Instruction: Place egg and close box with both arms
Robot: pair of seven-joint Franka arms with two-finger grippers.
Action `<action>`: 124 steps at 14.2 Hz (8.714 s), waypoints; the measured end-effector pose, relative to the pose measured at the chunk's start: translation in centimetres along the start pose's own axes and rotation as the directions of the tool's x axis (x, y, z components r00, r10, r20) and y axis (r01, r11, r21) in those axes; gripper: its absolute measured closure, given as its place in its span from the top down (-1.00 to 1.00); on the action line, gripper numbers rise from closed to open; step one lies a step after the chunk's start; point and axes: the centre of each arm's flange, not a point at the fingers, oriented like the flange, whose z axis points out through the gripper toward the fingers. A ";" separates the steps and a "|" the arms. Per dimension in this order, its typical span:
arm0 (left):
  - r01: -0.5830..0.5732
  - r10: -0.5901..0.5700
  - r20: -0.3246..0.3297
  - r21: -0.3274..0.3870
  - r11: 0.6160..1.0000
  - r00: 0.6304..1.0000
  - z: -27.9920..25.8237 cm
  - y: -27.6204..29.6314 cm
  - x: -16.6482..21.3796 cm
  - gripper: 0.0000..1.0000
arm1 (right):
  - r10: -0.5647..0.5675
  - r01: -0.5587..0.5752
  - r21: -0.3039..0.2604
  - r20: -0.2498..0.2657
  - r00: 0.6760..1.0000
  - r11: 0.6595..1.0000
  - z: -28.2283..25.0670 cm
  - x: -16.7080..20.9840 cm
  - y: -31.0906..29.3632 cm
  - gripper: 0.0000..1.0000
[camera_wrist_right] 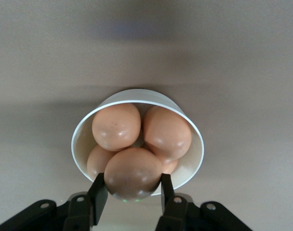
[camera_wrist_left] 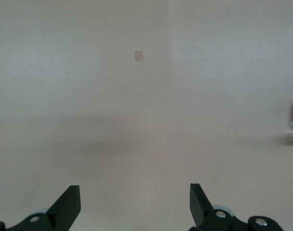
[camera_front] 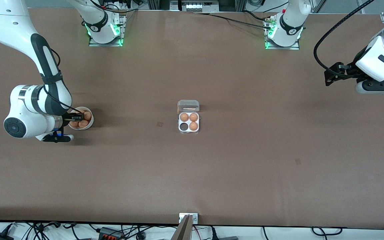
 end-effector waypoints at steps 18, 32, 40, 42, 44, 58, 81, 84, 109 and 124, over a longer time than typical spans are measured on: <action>0.000 0.000 0.005 -0.020 1.000 1.000 0.1 0.1 0.0 1.00 | -0.202 0.235 0.109 -0.252 0.946 0.966 -14.6 -2.0 -16.8 -0.02; 0.002 -0.002 0.008 -0.019 1.000 1.000 0.3 0.0 0.0 1.00 | 0.024 0.089 0.276 -0.381 0.924 0.957 -3.0 -3.6 -44.0 -0.02; 0.005 -0.005 0.028 -0.017 1.000 1.000 0.6 -0.1 -0.1 1.00 | 0.010 0.096 0.264 -0.372 0.928 0.960 0.6 -3.4 -45.9 -0.02; 0.005 -0.004 0.044 -0.015 1.000 0.999 0.6 -0.1 -0.3 1.00 | 0.020 0.091 0.271 -0.379 0.925 0.958 0.6 -3.4 -46.2 0.08; 0.004 -0.003 0.035 -0.016 1.000 0.999 0.0 -0.1 -0.4 1.00 | 0.052 0.070 0.294 -0.387 0.921 0.953 -0.4 -3.4 -46.4 0.46; 0.012 -0.011 0.024 -0.019 1.000 1.000 -1.3 -0.6 -0.3 0.18 | 0.072 -0.026 0.109 -0.444 0.893 0.994 -27.2 -6.4 -23.8 1.00; -0.229 0.250 0.167 -0.137 0.964 0.954 17.7 38.2 -9.5 -0.97 | 0.053 -0.054 0.010 -0.431 0.901 0.998 -30.2 -17.6 0.8 1.00; -0.246 0.269 0.138 -0.165 0.955 0.953 23.0 41.5 -8.8 -0.97 | 0.060 -0.060 0.013 -0.437 0.898 0.998 -30.4 -18.7 1.1 1.00; -0.322 0.325 0.015 0.185 0.928 0.946 20.8 33.4 -0.3 -0.96 | 0.053 -0.054 0.011 -0.445 0.894 0.998 -30.7 -18.9 0.8 1.00; -0.184 0.194 0.225 -0.062 0.981 0.955 10.4 4.2 8.8 1.00 | 0.052 -0.053 0.010 -0.445 0.894 0.999 -30.7 -18.9 0.8 1.00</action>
